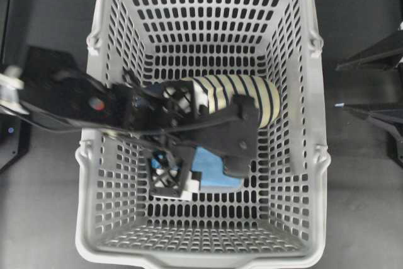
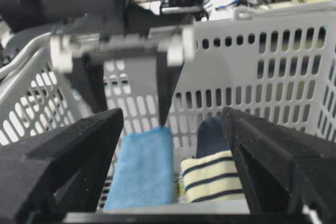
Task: Pick up the blue cloth from the shopping basket with the left arm.
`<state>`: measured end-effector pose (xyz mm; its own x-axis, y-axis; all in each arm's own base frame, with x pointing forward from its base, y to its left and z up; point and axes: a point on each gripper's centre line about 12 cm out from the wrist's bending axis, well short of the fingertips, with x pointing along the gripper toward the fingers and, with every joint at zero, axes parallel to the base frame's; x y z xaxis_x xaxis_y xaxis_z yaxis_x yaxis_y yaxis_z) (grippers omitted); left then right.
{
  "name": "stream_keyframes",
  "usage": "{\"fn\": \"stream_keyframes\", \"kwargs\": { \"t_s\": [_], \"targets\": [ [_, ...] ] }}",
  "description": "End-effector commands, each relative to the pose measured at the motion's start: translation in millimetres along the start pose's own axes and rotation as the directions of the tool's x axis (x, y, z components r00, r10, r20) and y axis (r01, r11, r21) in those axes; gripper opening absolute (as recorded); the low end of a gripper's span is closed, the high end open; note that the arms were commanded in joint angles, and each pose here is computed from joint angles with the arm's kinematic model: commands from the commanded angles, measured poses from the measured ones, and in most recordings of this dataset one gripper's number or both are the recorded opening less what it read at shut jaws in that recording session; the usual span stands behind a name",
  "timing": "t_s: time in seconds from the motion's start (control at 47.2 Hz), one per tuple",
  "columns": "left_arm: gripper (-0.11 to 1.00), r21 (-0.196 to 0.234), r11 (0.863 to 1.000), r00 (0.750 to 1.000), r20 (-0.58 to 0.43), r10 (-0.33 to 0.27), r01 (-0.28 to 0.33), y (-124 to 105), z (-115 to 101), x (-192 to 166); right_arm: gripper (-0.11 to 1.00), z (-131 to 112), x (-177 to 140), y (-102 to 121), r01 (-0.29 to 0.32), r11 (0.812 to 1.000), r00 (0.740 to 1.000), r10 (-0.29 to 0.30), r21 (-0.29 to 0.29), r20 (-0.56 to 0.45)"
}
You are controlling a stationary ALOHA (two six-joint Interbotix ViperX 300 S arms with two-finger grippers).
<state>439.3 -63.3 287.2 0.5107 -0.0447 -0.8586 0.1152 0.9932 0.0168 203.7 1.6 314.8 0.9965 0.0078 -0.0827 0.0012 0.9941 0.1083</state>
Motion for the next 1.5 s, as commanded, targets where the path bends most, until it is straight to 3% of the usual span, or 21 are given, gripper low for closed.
{"fn": "stream_keyframes", "kwargs": {
  "t_s": [0.0, 0.296, 0.762, 0.91, 1.143, 1.481],
  "targets": [
    [0.89, 0.01, 1.0, 1.0, -0.018, -0.003, 0.003, -5, 1, 12, 0.74, 6, 1, 1, -0.002, 1.0, 1.0, 0.002, 0.005, 0.023],
    [0.89, 0.022, 1.0, 0.99, -0.142, 0.0, 0.003, -8, -25, 61, 0.74, 5, 1, 0, -0.002, 1.0, 1.0, 0.002, 0.005, 0.021],
    [0.83, 0.025, 1.0, 0.987, -0.158, -0.002, 0.006, -9, -48, 78, 0.74, -1, 0, 0, 0.001, 1.0, 1.0, -0.001, 0.005, 0.011],
    [0.67, 0.038, 0.999, 0.988, -0.155, -0.003, 0.009, -10, -46, 78, 0.74, 0, 0, 0, 0.0, 1.0, 1.0, 0.0, 0.005, 0.019],
    [0.16, 0.03, 1.0, 0.989, -0.148, -0.002, 0.006, -9, -37, 63, 0.74, 1, 0, 0, -0.002, 1.0, 1.0, 0.002, 0.005, 0.023],
    [0.16, 0.027, 1.0, 1.0, -0.006, -0.004, 0.004, -7, 23, -26, 0.74, 3, -4, 0, -0.002, 1.0, 0.999, 0.002, 0.005, 0.038]
  ]
}}
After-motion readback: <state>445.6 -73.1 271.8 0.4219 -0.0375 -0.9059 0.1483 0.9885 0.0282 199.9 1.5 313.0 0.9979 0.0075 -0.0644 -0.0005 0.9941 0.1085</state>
